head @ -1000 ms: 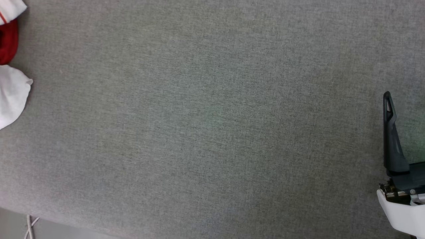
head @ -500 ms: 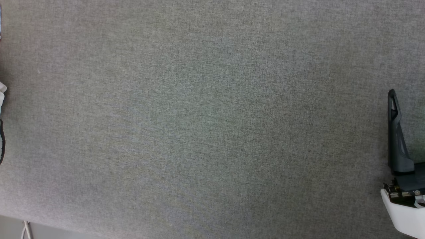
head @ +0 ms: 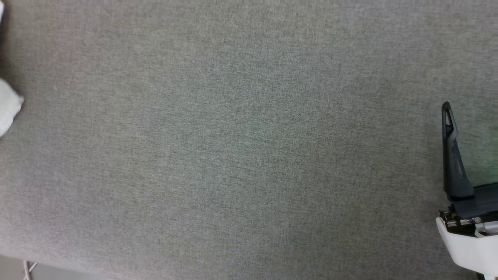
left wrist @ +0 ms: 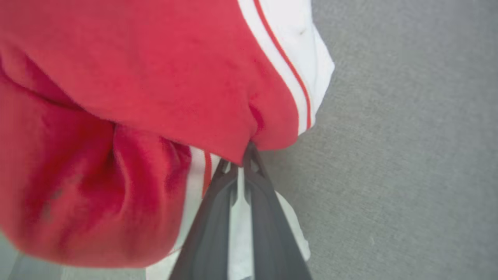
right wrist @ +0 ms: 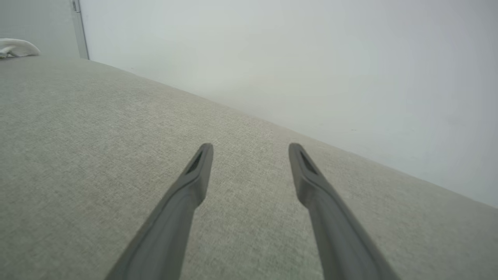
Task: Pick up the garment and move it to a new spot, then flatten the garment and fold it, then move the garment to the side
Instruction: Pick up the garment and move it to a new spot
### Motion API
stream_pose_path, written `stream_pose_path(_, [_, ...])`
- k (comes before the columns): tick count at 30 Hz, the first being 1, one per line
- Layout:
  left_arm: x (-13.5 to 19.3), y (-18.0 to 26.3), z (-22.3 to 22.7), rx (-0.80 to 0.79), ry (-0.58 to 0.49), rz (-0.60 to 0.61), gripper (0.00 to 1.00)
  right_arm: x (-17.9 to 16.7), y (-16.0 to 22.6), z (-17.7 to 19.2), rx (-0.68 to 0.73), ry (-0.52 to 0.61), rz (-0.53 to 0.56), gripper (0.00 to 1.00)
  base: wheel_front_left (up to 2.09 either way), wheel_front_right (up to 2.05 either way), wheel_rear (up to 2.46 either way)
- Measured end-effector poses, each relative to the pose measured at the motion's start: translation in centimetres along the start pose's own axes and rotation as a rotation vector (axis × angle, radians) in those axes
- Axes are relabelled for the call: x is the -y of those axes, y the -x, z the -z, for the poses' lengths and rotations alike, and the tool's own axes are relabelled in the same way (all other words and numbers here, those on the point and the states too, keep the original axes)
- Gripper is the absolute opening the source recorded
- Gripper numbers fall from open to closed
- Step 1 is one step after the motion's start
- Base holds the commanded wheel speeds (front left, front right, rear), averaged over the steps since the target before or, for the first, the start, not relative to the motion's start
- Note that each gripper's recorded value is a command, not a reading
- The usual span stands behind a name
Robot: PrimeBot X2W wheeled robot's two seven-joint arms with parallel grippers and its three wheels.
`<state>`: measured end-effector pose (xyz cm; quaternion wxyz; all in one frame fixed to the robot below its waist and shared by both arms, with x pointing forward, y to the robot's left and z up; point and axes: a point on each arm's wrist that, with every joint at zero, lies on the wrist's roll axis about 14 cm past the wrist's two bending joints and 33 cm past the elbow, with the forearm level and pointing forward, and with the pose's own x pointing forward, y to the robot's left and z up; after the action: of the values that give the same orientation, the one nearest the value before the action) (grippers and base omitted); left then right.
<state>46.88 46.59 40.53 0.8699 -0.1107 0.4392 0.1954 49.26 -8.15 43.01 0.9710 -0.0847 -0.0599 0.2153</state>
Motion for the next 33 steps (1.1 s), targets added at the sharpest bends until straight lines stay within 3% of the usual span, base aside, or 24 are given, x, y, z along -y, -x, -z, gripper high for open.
stream_pose_path(11, [4.0,6.6,-8.2,0.23,-0.217,0.099,0.0,-0.2,-0.2,-4.3,0.079,-0.04,0.026,1.0,0.0,0.0,0.0])
stream_pose_path(17, [8.3,11.1,-11.8,0.335,-0.378,0.177,0.0,0.1,0.4,-7.0,0.121,-0.052,0.054,1.0,0.0,0.0,0.0])
stream_pose_path(26, [20.1,15.9,-13.5,0.447,-0.637,0.385,0.0,2.3,2.4,-9.8,0.152,-0.028,0.14,1.0,0.0,0.0,0.0])
stream_pose_path(33, [30.7,18.5,-11.1,0.486,-0.831,0.595,0.0,4.8,4.8,-11.3,0.156,-0.004,0.226,1.0,0.0,0.0,0.0])
